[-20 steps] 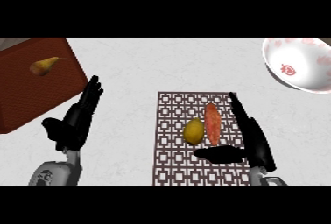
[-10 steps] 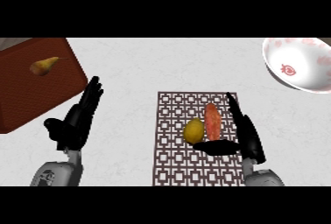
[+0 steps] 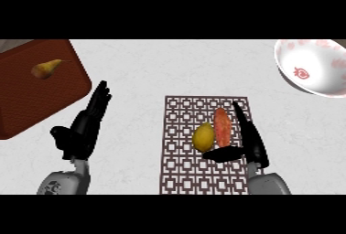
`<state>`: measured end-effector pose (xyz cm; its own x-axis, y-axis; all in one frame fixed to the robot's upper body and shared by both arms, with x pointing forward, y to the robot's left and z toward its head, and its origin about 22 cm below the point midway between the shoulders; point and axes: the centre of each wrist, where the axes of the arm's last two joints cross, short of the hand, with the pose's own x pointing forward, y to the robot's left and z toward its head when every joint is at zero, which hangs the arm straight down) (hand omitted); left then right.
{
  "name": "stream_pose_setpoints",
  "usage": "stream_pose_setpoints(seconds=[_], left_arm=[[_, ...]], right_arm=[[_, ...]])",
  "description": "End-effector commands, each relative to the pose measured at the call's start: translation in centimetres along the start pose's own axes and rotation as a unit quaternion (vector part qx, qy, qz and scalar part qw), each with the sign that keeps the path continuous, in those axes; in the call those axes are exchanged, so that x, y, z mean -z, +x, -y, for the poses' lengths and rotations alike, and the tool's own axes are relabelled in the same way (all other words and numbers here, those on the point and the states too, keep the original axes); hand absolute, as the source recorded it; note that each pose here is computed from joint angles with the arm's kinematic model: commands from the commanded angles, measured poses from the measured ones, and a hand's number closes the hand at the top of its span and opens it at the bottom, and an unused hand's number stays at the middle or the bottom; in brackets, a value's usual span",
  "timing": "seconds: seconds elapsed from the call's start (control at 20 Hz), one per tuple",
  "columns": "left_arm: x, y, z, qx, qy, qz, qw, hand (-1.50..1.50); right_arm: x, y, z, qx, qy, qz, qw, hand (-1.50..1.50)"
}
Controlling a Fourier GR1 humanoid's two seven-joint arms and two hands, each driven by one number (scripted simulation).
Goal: Pick the sweet potato from the placemat and place it in the bowl
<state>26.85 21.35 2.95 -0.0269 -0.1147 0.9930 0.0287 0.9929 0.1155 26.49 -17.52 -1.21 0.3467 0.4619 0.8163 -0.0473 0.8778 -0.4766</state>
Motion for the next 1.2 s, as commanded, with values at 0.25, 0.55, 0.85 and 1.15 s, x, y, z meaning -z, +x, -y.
stream_pose_setpoints(seconds=[0.25, 0.55, 0.85, 1.15], left_arm=[[0.8, -0.5, -0.2, 0.008, -0.004, -0.004, 1.0, 0.0], [0.8, -0.3, 1.4, -0.001, -0.002, 0.005, 1.0, 0.0], [0.6, -0.5, -0.5, 0.002, 0.002, -0.008, 1.0, 0.0], [0.6, -0.4, -1.3, 0.001, 0.014, -0.009, 0.9999, 0.0]], right_arm=[[1.3, 1.1, -0.7, -0.09, 0.059, 0.061, 0.992, 1.5], [0.3, -0.2, -2.6, -0.075, 0.082, 0.078, 0.991, 1.5], [-0.6, -1.7, 3.1, -0.13, 0.29, 0.237, 0.918, 1.5], [-1.2, -1.2, 9.6, -0.118, 0.419, 0.368, 0.821, 1.5]])
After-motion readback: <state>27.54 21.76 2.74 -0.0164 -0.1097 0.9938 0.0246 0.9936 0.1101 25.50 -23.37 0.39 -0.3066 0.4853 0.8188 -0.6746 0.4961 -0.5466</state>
